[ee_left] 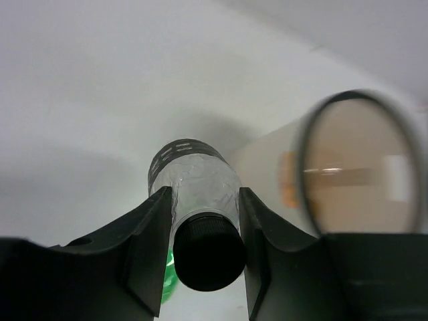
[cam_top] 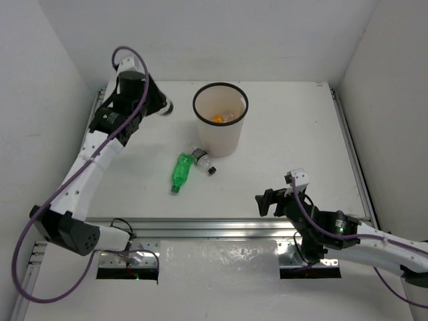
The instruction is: Put the plastic bottles in the bin
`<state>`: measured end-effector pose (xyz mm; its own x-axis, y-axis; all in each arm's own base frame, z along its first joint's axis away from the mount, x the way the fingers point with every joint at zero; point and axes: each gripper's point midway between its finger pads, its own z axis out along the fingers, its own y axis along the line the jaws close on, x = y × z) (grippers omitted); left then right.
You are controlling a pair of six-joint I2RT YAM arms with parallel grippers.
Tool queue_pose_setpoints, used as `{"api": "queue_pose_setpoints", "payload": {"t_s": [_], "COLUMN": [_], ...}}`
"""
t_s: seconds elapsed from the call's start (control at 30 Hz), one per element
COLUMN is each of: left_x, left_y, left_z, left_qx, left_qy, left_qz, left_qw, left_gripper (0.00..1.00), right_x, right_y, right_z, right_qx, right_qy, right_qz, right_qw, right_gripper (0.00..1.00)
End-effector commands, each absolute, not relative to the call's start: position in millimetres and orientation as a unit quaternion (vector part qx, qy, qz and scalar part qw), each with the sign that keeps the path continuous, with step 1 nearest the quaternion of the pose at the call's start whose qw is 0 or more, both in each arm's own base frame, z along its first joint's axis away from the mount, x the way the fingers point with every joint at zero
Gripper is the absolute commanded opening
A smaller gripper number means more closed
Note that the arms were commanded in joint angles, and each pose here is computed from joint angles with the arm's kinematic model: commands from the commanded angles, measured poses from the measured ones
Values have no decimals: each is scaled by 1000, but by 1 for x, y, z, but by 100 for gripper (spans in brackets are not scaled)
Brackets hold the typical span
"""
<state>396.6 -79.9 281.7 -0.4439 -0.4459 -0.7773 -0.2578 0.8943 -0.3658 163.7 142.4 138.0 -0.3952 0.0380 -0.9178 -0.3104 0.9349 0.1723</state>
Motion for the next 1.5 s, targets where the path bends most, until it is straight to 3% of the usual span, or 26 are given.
{"api": "queue_pose_setpoints", "payload": {"t_s": [0.0, 0.27, 0.43, 0.53, 0.63, 0.67, 0.8, 0.93, 1.2, 1.33, 1.47], "left_x": [386, 403, 426, 444, 448, 448, 421, 345, 248, 226, 215], "left_y": [-129, -206, -255, -265, -265, -257, -225, -164, -101, -87, -79], "left_z": [371, 401, 389, 375, 375, 376, 400, 450, 393, 356, 326], "left_qx": [-124, -30, 31, 31, 23, 13, -23, -72, -58, -52, -54], "left_qy": [814, 817, 828, 835, 837, 838, 823, 769, 744, 759, 767], "left_qz": [-146, -219, -261, -258, -251, -238, -218, -222, -202, -186, -177], "left_qw": [549, 532, 496, 485, 486, 491, 524, 595, 634, 622, 615], "left_gripper": [0, 0, 12, 47, 95, 100, 100, 100, 100, 100, 100], "right_x": [167, 163, 162, 165, 176, 179, 204, 239, 295, 324, 339], "right_y": [130, 128, 162, 183, 206, 212, 254, 281, 315, 329, 339], "right_z": [149, 159, 147, 143, 128, 123, 134, 127, 72, 68, 49], "right_qx": [-34, -51, -129, -156, -178, -184, -209, -249, -267, -266, -277], "right_qy": [819, 832, 842, 840, 845, 845, 811, 796, 812, 805, 811], "right_qz": [158, 141, 135, 146, 164, 174, 223, 188, 164, 154, 155], "right_qw": [550, 534, 506, 499, 478, 470, 499, 518, 493, 508, 492], "right_gripper": [99, 99, 99, 99, 99, 99, 99, 99, 84, 81, 71]}}
